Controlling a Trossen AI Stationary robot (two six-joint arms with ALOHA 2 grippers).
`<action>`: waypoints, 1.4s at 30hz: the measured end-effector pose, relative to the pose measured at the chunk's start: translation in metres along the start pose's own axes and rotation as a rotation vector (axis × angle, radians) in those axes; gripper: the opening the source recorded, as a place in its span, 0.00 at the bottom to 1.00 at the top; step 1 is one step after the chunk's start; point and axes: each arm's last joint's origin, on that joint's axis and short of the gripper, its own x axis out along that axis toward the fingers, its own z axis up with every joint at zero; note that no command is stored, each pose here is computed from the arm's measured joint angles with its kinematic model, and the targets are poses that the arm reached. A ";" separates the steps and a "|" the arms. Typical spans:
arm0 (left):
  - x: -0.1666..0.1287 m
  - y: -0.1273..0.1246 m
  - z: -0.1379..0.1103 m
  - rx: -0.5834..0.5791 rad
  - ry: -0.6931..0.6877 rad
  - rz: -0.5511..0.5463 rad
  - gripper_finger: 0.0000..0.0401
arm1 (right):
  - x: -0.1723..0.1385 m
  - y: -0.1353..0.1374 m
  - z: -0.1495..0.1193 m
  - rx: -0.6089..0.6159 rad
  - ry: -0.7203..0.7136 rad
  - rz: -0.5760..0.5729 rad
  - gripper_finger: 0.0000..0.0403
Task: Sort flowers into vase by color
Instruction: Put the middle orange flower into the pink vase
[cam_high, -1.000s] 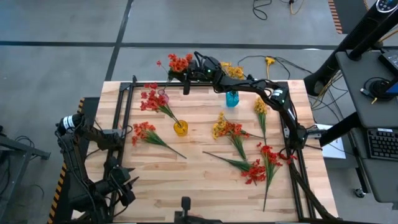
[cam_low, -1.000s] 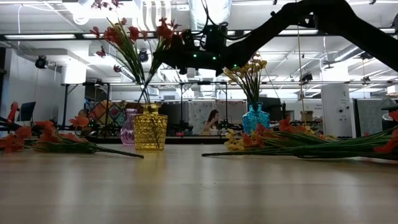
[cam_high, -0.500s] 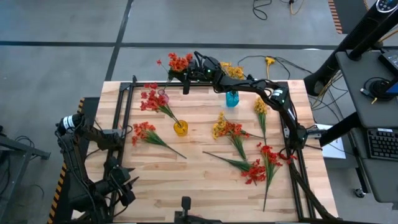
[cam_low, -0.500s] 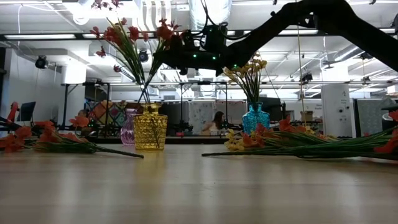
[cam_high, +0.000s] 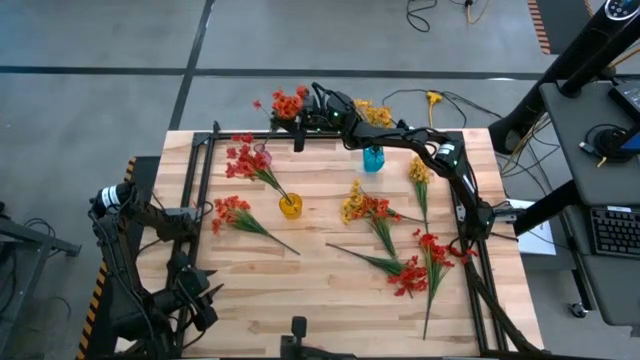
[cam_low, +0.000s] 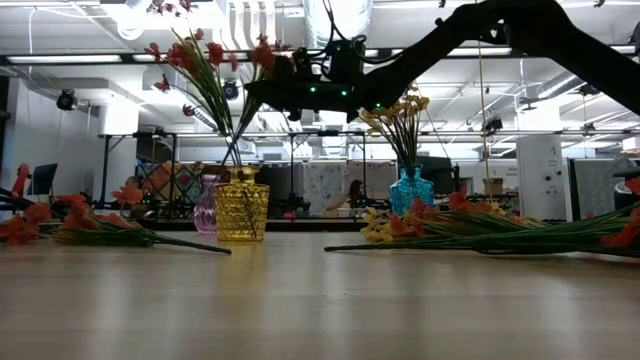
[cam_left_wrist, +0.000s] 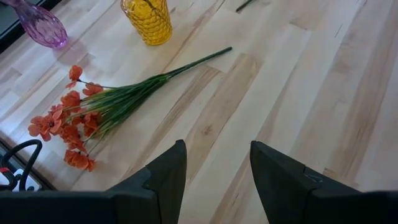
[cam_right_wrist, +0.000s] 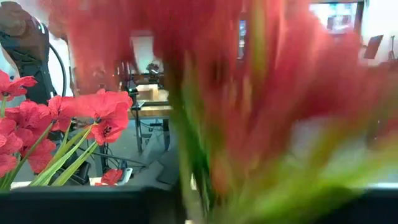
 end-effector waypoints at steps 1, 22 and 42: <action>0.000 0.000 0.000 0.000 0.000 0.000 0.40 | 0.000 0.000 0.000 0.002 0.004 0.000 0.31; 0.000 0.000 0.000 0.000 -0.001 0.002 0.40 | 0.004 -0.001 -0.002 0.065 0.169 -0.006 0.64; 0.000 0.001 0.000 -0.020 0.000 0.006 0.40 | 0.014 -0.003 0.035 0.060 0.294 -0.004 0.78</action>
